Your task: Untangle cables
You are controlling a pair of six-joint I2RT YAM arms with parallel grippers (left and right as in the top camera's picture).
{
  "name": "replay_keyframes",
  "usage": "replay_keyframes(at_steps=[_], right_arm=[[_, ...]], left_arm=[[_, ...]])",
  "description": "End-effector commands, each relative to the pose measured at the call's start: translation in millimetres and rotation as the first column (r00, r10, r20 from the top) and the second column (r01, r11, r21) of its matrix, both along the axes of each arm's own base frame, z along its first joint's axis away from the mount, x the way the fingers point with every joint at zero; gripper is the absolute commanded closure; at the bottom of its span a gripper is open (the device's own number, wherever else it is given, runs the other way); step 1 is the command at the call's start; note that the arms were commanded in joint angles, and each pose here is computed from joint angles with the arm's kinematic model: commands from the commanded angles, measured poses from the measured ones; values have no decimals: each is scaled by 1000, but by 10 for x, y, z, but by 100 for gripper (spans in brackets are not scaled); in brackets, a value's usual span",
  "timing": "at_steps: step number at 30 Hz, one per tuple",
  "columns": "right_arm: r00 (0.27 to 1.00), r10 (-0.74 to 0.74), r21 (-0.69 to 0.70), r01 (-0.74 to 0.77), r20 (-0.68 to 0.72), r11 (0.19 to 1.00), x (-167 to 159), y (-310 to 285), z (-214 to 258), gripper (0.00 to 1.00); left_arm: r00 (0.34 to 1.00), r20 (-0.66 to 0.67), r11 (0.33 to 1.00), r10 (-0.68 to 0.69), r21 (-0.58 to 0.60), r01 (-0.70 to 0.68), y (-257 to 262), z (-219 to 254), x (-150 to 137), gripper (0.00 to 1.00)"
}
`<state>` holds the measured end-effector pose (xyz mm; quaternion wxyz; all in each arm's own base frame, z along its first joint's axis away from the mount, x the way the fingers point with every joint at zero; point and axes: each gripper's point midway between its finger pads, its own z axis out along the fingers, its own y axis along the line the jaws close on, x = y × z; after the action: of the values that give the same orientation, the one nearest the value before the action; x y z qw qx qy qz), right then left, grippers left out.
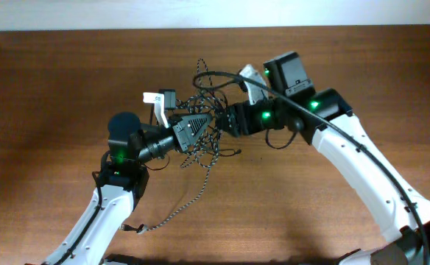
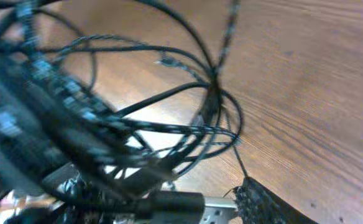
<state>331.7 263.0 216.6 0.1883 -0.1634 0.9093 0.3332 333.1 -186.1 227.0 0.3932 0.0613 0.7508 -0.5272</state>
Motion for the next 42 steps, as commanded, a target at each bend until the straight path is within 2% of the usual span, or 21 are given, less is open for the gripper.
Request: replay_keyframes(at_steps=[1, 4, 6, 8, 13, 15, 17, 18, 19, 20, 22, 24, 25, 27, 28, 30, 31, 34, 37, 41, 42], right_arm=[[980, -179, -46, 183, 84, 982, 243, 19, 68, 46], [901, -382, -150, 415, 204, 897, 573, -136, -90, 78], [811, -483, -265, 571, 330, 777, 840, -513, -264, 80], [680, -597, -284, 727, 426, 625, 980, -1085, -105, 76], [383, -814, -324, 911, 436, 256, 797, -3021, 196, 71], [305, -860, -330, 928, 409, 172, 629, -3461, 225, 71], [341, -900, -278, 923, 271, 266, 643, -3435, 167, 67], [381, -902, -247, 911, 203, 329, 667, -3330, 143, 66], [418, -893, -230, 897, 168, 377, 682, -3232, 135, 64], [501, -857, -209, 857, 124, 471, 689, -3062, 126, 61], [512, -851, -225, 848, 117, 479, 616, -3050, 130, 57], [453, -870, -270, 877, 194, 397, 522, -3238, 198, 51], [378, -880, -319, 904, 288, 284, 385, -3468, 292, 46], [412, -877, -273, 898, 247, 345, 369, -3331, 362, 40], [544, -834, -172, 834, 88, 525, 423, -2902, 344, 37], [717, -696, -47, 695, -38, 718, 386, -2431, 391, 39], [864, -496, 111, 503, -85, 857, 271, -2008, 550, 41], [933, -317, 165, 344, -172, 924, -12, -1497, 545, 42], [952, -276, 22, 281, -130, 960, -9, -959, 301, 42], [988, -143, 15, 144, -59, 989, 17, -69, 107, 56], [988, -139, 30, 142, -73, 989, 21, 61, 71, 66]], left_arm=[[999, 37, 999, -32, 4, 32, -35, 67, -52, 100], [962, 128, 969, -239, -28, 245, -199, 265, -365, 100], [865, 281, 901, -415, -3, 433, -274, 491, -692, 100], [838, 271, 871, -473, 4, 491, -279, 451, -802, 100], [850, 214, 873, -481, 21, 488, -238, 217, -799, 100], [885, 166, 898, -435, 12, 439, -87, 121, -703, 100], [915, 142, 924, -378, 5, 381, 65, 91, -592, 94], [935, 138, 944, -327, 17, 328, 118, 71, -495, 82], [944, 135, 954, -300, 26, 299, 130, 56, -445, 81], [953, 134, 962, -272, 34, 270, 146, 43, -394, 94], [973, 129, 981, -190, 59, 184, 204, 3, -252, 99], [992, 117, 994, -48, 100, 37, 329, -72, -27, 100], [991, 71, 983, 109, 144, -118, 532, -206, 172, 100], [953, -61, 945, 296, 162, -283, 799, -398, 321, 100], [962, -61, 955, 267, 151, -255, 748, -379, 292, 100], [980, -78, 980, 184, 86, -177, 613, -282, 204, 100], [993, -20, 992, 113, 58, -112, 529, -150, 152, 100], [973, 226, 998, -45, 61, 32, 377, 203, 13, 100], [973, 224, 997, -50, 61, 37, 370, 201, 5, 100], [973, 217, 996, -76, 59, 65, 305, 191, -38, 100], [974, 215, 996, -77, 59, 65, 305, 187, -39, 100]])
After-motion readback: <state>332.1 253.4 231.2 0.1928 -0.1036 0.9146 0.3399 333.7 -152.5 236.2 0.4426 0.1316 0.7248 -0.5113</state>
